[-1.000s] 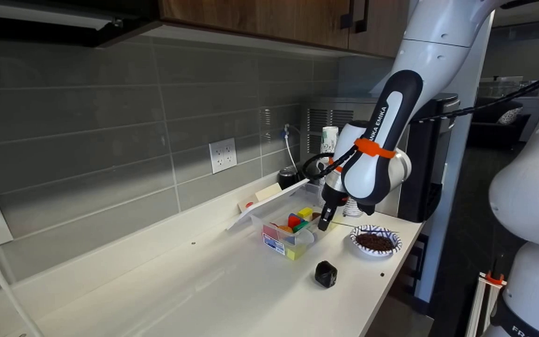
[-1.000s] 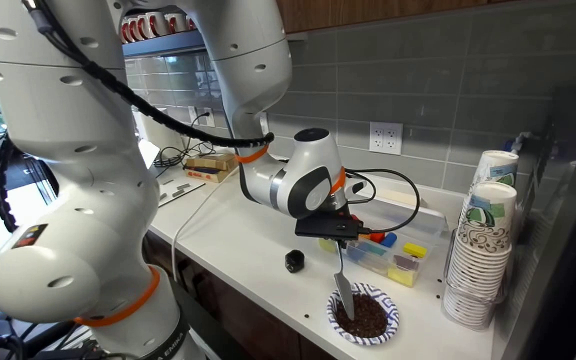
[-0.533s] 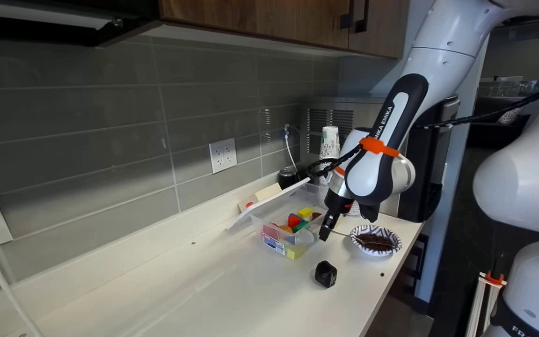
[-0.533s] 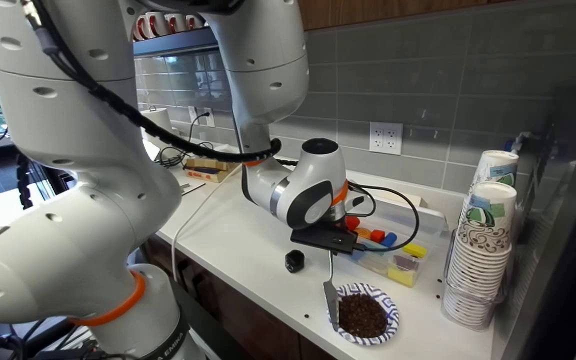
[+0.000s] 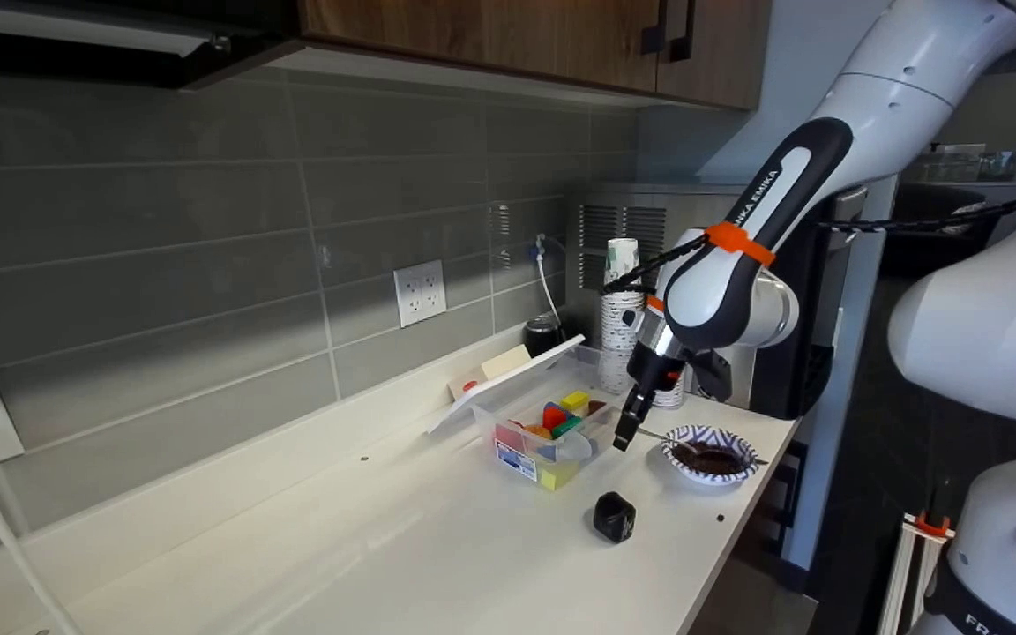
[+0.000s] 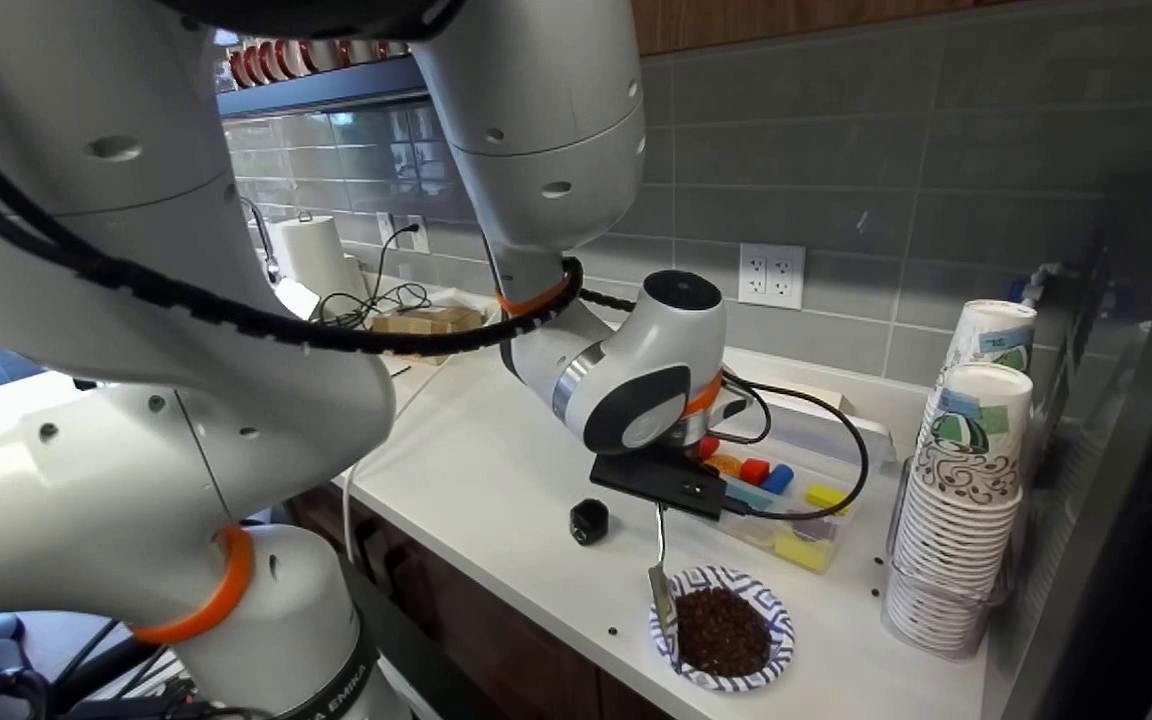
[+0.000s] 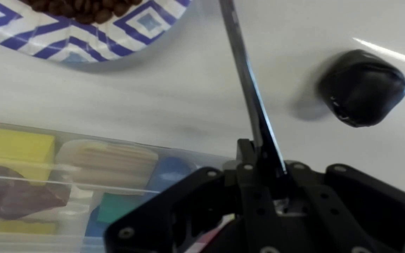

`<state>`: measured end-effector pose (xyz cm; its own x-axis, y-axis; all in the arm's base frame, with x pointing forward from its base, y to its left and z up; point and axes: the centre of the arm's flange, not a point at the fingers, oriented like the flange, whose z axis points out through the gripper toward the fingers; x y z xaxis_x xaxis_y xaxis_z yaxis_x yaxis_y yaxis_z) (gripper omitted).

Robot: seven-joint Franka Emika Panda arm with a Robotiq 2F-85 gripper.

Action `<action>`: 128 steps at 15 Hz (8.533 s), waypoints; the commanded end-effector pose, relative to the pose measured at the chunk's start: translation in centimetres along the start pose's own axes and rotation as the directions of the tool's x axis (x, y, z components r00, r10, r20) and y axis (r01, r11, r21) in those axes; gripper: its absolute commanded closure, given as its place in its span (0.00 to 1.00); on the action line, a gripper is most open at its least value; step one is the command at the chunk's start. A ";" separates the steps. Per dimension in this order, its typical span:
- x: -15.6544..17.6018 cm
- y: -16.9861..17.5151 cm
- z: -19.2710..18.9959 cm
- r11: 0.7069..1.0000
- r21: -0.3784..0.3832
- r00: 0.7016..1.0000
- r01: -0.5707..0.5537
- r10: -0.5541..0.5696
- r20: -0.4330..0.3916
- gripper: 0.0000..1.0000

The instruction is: Use the spatula to stir the contents in the bowl

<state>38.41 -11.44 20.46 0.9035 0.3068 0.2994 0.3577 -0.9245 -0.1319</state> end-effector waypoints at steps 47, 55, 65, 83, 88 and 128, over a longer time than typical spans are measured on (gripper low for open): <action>-1.4 3.5 -3.2 0.982 0.167 0.892 0.086 -0.001 -0.451 0.99; -2.8 5.1 -3.8 0.989 0.103 0.871 0.102 -0.039 -0.489 0.99; -3.6 3.8 -4.5 0.982 0.157 0.911 0.103 -0.030 -0.411 0.99; -2.1 6.0 -3.7 0.989 0.080 0.803 -0.124 0.147 -0.578 0.99; -2.5 7.1 -3.8 0.988 -0.025 0.779 -0.155 0.107 -0.618 0.99; -6.4 5.9 -6.0 0.966 -0.091 0.735 -0.244 0.123 -0.667 0.99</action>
<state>35.03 -20.82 22.49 0.5270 -0.0521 0.8483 0.1256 -0.9824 -0.1384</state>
